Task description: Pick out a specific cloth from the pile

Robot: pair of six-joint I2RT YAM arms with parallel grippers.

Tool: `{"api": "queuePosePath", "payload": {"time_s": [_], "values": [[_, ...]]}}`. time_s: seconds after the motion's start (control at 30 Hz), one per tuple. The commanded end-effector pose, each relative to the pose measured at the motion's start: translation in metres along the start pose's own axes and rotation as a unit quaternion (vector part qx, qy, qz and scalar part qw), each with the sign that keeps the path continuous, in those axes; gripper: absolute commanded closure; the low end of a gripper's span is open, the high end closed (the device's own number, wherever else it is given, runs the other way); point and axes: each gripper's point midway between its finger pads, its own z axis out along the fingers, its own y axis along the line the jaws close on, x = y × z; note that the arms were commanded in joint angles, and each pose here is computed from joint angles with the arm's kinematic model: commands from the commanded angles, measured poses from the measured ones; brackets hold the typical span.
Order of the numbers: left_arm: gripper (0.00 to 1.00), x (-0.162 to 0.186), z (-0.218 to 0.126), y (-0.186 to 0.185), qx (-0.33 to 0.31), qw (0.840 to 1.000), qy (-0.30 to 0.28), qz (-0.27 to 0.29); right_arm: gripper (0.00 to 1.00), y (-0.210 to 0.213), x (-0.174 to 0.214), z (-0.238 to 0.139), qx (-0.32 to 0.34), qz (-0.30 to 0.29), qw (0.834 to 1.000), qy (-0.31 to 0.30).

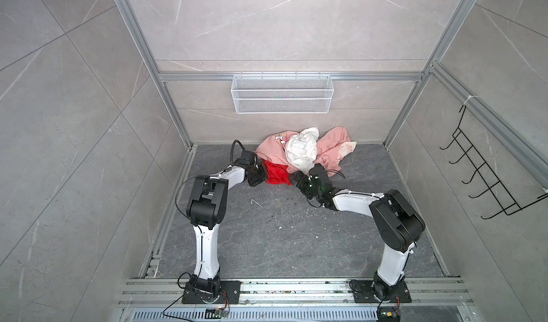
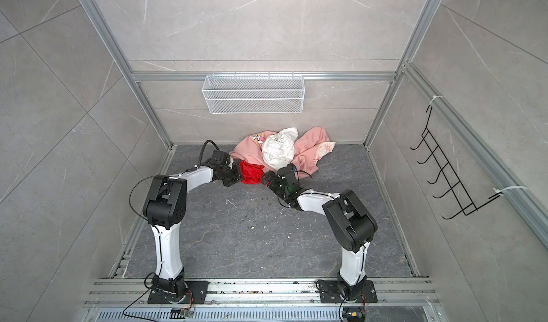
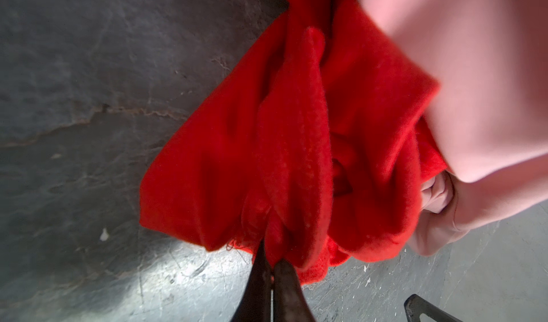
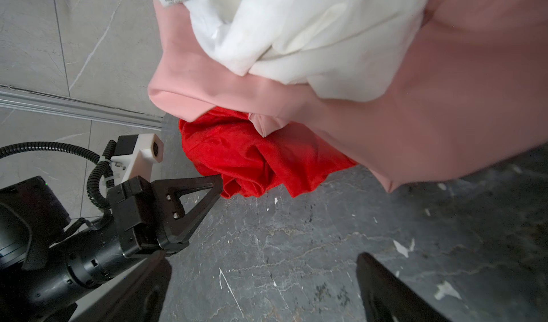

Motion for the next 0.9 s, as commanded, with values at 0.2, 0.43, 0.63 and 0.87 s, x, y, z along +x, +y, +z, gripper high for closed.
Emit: {"api": "queuePosePath", "payload": {"time_s": [0.2, 0.43, 0.63, 0.87], "values": [[1.00, -0.033, -0.056, -0.056, 0.051, 0.997, -0.056, 0.029, 0.00, 0.011, -0.005, -0.012, -0.007, -0.013, 1.000, -0.012], [1.00, -0.041, -0.078, -0.073, 0.066, 0.994, -0.075, 0.037, 0.00, 0.015, -0.006, -0.017, -0.010, -0.017, 1.000, -0.017], [1.00, -0.046, -0.092, -0.082, 0.072, 0.993, -0.088, 0.042, 0.00, 0.017, -0.006, -0.019, -0.012, -0.019, 1.000, -0.018], [1.00, -0.049, -0.108, -0.090, 0.080, 0.990, -0.101, 0.048, 0.00, 0.019, -0.005, -0.021, -0.014, -0.022, 0.999, -0.019]]}}
